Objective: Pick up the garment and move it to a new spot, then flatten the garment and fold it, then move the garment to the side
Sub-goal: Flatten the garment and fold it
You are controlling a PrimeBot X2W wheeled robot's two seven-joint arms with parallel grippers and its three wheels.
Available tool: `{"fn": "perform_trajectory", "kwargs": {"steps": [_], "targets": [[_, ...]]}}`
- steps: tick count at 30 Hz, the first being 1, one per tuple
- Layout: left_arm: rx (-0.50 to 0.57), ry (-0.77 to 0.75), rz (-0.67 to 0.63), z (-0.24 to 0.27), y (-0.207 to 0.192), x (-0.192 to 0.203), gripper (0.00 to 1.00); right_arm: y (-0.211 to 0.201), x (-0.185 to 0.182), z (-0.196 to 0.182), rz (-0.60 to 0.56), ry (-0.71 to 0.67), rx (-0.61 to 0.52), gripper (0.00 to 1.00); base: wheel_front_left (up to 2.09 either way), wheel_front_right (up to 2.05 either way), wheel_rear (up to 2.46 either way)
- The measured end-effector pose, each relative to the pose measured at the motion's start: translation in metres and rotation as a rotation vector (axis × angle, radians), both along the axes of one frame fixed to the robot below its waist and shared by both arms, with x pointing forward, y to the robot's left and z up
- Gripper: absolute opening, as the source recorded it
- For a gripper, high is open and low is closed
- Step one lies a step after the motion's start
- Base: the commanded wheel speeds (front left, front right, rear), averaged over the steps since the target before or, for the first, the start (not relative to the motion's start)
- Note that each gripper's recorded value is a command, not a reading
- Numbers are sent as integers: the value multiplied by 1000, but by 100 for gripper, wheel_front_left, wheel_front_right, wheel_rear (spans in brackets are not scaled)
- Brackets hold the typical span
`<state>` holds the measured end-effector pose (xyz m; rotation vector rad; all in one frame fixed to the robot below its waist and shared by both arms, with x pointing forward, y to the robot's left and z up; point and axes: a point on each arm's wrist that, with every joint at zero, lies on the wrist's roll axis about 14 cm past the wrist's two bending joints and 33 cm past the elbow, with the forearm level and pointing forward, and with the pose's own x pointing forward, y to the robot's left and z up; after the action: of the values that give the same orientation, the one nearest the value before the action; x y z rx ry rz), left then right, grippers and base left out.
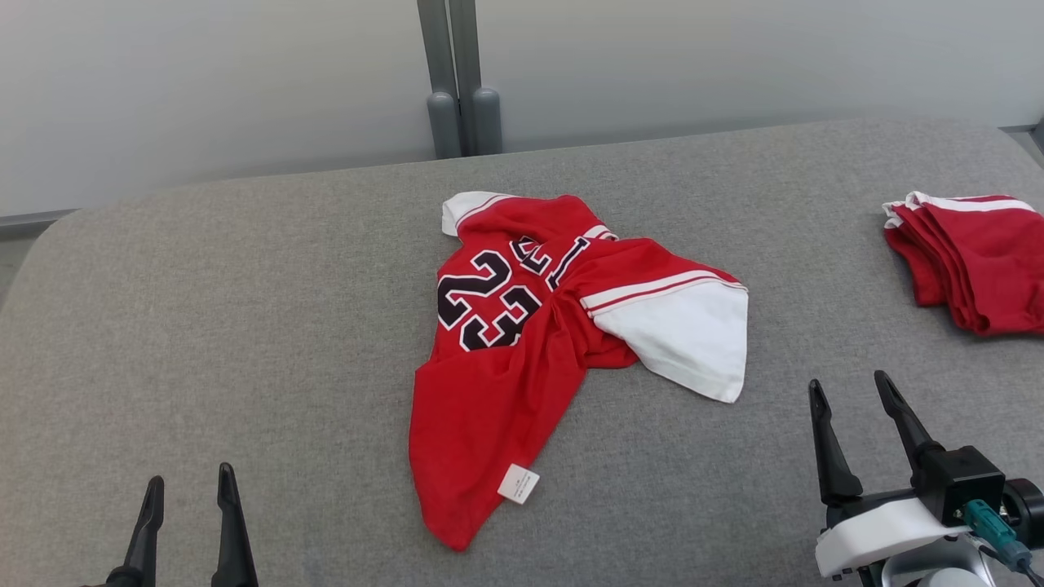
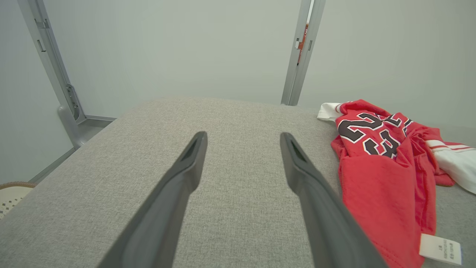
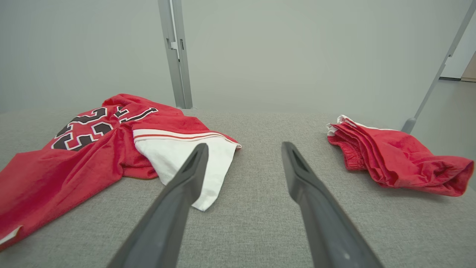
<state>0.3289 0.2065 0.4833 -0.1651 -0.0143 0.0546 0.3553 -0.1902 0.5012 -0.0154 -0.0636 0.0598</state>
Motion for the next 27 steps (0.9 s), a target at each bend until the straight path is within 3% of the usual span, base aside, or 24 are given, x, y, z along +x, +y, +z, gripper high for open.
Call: {"fn": "perform_trajectory", "kwargs": {"steps": [11,16,21,27], "targets": [[0,7,-9,-2,-4,0,100,-1,1,3,-5,-9,9,100,0,0,0],[-20,83,-148,-23,-48,-2,100,8,15,9,30,-29,20,100,0,0,0],[-51,228,-350,-34,-108,6,100,22,37,-35,107,158,-10,100,0,0,0],[-97,480,-523,-66,-156,-14,100,41,68,-77,181,391,-46,100,0,0,0]]}}
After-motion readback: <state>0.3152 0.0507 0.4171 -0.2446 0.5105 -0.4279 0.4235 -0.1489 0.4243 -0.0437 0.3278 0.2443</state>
